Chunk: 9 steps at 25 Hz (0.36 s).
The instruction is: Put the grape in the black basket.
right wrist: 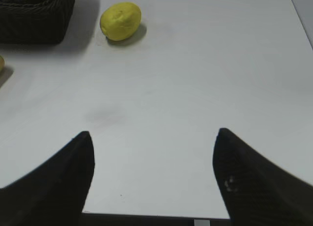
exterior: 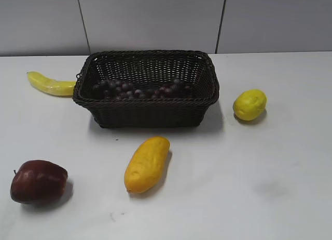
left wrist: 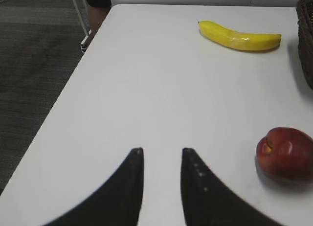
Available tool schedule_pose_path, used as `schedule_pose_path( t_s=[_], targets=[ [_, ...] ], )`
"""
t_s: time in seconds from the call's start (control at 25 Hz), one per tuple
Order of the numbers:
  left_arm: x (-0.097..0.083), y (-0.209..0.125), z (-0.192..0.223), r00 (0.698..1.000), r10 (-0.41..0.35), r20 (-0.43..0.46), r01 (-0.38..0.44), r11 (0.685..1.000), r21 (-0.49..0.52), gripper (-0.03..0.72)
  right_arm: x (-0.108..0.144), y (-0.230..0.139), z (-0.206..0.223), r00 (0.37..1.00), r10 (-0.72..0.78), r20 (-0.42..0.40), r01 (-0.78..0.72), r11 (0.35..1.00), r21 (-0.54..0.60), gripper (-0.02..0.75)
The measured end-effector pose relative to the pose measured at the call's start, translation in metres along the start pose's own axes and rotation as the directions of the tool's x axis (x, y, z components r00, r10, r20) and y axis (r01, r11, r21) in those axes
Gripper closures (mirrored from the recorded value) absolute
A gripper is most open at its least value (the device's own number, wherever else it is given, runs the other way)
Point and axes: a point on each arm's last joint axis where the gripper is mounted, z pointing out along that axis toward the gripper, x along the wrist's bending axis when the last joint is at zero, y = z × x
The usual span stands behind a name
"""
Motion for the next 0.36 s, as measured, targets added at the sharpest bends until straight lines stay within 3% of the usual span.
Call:
schedule_pose_path(
  t_s=[0.36],
  targets=[
    [0.0000, 0.0001, 0.0001, 1.000, 0.000, 0.000, 0.000, 1.000, 0.001, 0.450, 0.0009, -0.0040, -0.0071, 1.000, -0.008, 0.002, 0.008, 0.999, -0.052, 0.164]
  ],
)
